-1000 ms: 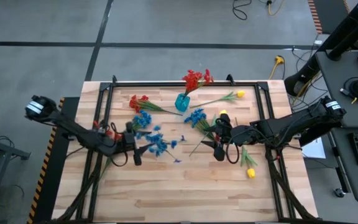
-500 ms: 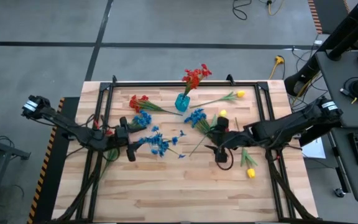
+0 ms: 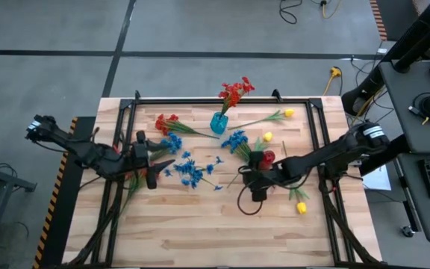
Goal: Sort flowers into vase by color
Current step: Put the middle yellow flower into the red vase
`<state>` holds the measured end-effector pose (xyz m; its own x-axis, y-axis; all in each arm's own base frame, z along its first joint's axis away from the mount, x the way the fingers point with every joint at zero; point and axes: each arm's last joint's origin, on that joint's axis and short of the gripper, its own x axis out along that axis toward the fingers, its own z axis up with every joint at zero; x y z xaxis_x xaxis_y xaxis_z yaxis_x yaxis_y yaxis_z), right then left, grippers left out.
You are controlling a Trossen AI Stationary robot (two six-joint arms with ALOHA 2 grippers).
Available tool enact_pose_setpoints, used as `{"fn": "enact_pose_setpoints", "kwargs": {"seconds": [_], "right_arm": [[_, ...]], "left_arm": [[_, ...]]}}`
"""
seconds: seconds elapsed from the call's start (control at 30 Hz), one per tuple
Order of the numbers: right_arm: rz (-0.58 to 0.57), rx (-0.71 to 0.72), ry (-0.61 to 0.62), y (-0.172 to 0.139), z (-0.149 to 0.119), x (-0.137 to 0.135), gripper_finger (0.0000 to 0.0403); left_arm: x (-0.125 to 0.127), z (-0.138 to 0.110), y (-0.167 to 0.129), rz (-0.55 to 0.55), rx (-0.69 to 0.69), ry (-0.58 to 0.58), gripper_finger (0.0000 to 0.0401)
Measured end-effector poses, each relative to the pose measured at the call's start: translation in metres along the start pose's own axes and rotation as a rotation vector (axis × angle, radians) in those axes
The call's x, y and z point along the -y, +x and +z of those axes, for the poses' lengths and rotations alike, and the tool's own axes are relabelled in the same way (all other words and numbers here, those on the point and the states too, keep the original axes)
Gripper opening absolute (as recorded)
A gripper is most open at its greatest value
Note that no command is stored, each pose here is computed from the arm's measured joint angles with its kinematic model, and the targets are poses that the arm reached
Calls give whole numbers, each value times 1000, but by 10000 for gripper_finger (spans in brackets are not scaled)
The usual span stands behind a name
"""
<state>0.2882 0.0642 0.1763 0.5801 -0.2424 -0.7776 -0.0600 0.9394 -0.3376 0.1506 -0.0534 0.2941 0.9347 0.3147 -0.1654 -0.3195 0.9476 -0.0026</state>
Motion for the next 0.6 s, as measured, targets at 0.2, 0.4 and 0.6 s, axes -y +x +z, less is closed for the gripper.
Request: {"fn": "enact_pose_setpoints", "kwargs": {"seconds": [0.2,0.4,0.6], "right_arm": [[-2,-11,-49,16,13,-6,234],[0,-46,-139,34,20,-12,233],[-7,-80,-158,45,18,-9,223]], "left_arm": [[-3,30,-8,0,-1,-19,232],[-2,50,-12,-10,30,-51,232],[3,51,-7,-10,13,-34,232]]}}
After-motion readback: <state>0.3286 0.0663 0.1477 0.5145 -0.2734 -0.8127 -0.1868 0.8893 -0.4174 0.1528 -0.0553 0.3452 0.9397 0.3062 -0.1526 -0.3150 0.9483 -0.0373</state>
